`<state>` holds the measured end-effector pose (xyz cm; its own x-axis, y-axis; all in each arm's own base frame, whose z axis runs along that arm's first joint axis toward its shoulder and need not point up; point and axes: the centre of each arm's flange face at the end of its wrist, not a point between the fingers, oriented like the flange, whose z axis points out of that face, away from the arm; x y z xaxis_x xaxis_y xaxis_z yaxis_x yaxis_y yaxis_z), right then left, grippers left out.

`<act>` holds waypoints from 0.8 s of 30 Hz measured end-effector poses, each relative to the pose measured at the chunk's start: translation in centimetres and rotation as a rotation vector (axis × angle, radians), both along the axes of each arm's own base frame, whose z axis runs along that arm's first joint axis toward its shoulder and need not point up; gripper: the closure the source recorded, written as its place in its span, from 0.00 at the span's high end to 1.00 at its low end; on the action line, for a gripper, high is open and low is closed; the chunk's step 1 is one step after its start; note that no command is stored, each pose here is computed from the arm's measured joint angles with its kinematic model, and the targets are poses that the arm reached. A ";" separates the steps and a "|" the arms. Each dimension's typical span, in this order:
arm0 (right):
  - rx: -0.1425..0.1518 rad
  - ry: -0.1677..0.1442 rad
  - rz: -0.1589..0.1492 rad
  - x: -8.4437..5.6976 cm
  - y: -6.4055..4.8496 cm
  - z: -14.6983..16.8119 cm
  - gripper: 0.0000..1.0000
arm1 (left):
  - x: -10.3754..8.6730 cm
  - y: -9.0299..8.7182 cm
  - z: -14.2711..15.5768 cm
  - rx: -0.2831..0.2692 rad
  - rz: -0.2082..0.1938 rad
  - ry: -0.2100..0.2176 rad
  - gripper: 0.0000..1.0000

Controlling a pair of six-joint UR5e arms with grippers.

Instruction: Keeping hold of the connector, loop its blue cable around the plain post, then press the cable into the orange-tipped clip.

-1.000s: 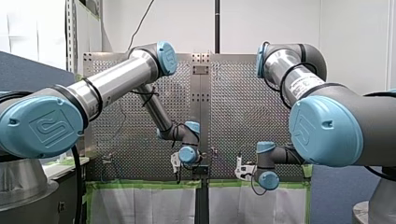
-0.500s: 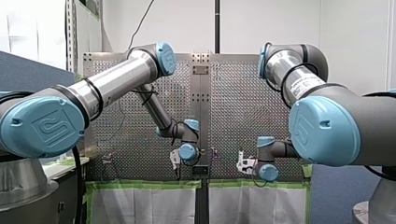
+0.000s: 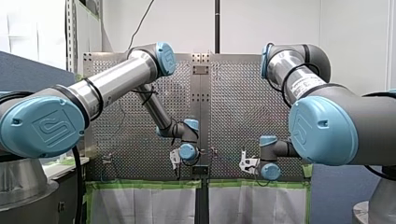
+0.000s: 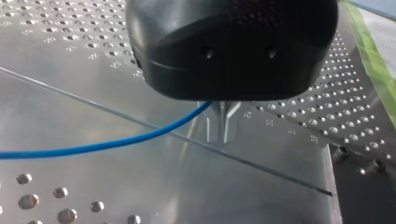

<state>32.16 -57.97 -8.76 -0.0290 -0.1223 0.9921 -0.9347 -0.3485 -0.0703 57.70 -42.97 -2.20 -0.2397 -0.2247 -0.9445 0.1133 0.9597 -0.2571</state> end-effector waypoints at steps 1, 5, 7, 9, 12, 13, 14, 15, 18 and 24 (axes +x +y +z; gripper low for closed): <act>-0.001 0.000 0.000 0.0 0.0 0.0 0.00 | 0.0 0.0 0.0 0.000 0.000 0.000 0.07; -0.002 0.000 0.005 -0.1 -0.1 0.0 0.00 | 0.0 0.0 0.0 0.001 0.000 0.000 0.16; -0.002 -0.001 0.008 -0.1 -0.1 0.0 0.00 | 0.0 0.0 0.0 0.007 0.000 0.002 0.25; -0.002 -0.001 0.011 -0.1 -0.1 0.0 0.00 | -0.2 0.0 0.0 0.023 -0.004 0.009 0.36; 0.000 -0.001 0.014 -0.1 -0.1 0.0 0.00 | -0.6 -0.1 -0.2 0.062 -0.012 0.026 0.69; 0.000 -0.001 0.016 -0.1 -0.1 0.0 0.00 | -0.8 -0.1 -0.3 0.076 -0.013 0.032 0.77; 0.000 -0.001 0.018 -0.1 -0.1 0.0 0.00 | -1.0 -0.1 -0.3 0.090 -0.012 0.038 0.77; 0.000 0.000 0.020 -0.1 -0.1 0.0 0.00 | -1.2 -0.1 -0.4 0.111 -0.009 0.046 0.77; 0.000 0.000 0.022 0.0 0.0 0.0 0.00 | -1.8 0.0 -0.5 0.162 0.000 0.065 0.77; 0.002 0.000 0.025 0.0 0.0 0.0 0.00 | -2.8 -0.5 -0.2 0.231 -0.047 0.090 1.00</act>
